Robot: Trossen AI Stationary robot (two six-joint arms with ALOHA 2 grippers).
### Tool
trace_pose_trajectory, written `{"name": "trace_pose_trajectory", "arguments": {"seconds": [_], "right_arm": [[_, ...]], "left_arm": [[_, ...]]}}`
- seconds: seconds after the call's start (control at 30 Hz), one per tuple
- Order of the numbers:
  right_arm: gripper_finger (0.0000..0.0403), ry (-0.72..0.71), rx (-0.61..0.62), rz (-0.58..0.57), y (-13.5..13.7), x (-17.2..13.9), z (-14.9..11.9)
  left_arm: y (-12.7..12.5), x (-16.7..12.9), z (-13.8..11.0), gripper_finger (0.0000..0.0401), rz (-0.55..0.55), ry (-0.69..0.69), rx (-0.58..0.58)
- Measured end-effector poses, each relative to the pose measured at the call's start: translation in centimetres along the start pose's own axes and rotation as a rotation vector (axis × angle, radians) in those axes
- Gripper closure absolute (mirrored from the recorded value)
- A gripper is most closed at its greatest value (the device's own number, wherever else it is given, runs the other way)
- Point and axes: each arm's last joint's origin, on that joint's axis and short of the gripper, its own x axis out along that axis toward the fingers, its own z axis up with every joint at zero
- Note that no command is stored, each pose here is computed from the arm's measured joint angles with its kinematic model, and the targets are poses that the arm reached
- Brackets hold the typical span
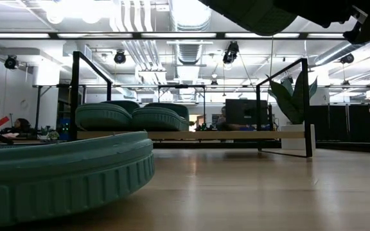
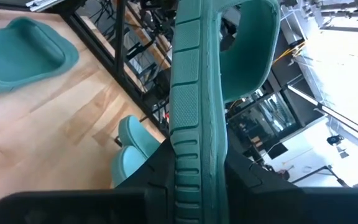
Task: Pick and place slides into the shelf
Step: Put the green slipper on the shelf
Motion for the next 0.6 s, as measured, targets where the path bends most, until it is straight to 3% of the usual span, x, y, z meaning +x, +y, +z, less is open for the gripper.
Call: {"name": "trace_pose_trajectory", "arguments": {"seconds": [0.3,0.6], "right_arm": [[0.0338,0.015,0.0,0.024,0.29,-0.03,-0.23],[0.0338,0.01,-0.004,0.019,0.16,0.01,-0.1]], "left_arm": [[0.38,-0.01,-0.07,0.025,0.031,0.023,0.004],[-0.17,0.7,0.12,0.025,-0.03,-0.053,-0.003]]}}
